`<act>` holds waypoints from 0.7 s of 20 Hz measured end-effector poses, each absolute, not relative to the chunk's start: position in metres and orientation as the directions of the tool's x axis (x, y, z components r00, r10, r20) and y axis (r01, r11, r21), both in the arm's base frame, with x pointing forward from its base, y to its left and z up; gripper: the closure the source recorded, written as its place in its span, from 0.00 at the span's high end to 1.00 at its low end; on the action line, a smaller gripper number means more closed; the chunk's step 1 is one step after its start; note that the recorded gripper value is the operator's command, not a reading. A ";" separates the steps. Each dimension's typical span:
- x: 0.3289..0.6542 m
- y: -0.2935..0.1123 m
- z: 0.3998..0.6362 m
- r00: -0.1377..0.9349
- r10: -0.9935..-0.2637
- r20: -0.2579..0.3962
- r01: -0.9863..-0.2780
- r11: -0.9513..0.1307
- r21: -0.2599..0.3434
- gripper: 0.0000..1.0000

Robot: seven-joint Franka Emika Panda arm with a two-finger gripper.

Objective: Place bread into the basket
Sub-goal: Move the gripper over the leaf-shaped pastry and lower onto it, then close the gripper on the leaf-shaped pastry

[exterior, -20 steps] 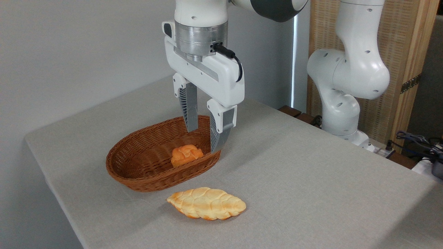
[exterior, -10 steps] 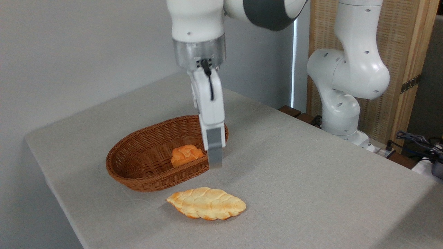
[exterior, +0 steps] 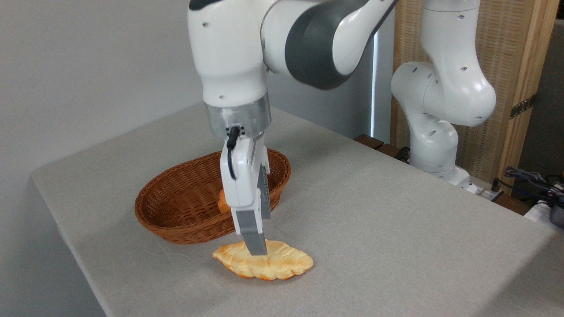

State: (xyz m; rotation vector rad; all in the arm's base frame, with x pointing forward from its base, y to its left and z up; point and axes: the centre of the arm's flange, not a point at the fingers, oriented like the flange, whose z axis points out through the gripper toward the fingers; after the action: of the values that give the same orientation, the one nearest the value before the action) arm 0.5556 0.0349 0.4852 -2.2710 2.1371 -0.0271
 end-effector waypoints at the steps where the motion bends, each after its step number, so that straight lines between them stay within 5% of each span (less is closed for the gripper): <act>1: 0.556 0.034 0.478 0.054 -0.999 -0.004 -0.998 -0.053 -0.029 1.00; 8: 0.558 0.014 0.442 0.005 -1.000 -0.009 -1.000 -0.005 0.019 1.00; 14: 0.560 0.009 0.420 -0.043 -0.998 -0.045 -0.999 0.043 -0.001 1.00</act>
State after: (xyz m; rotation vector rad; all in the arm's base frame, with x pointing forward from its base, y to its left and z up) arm 0.5601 0.0087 0.4205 -2.1497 2.2444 0.0480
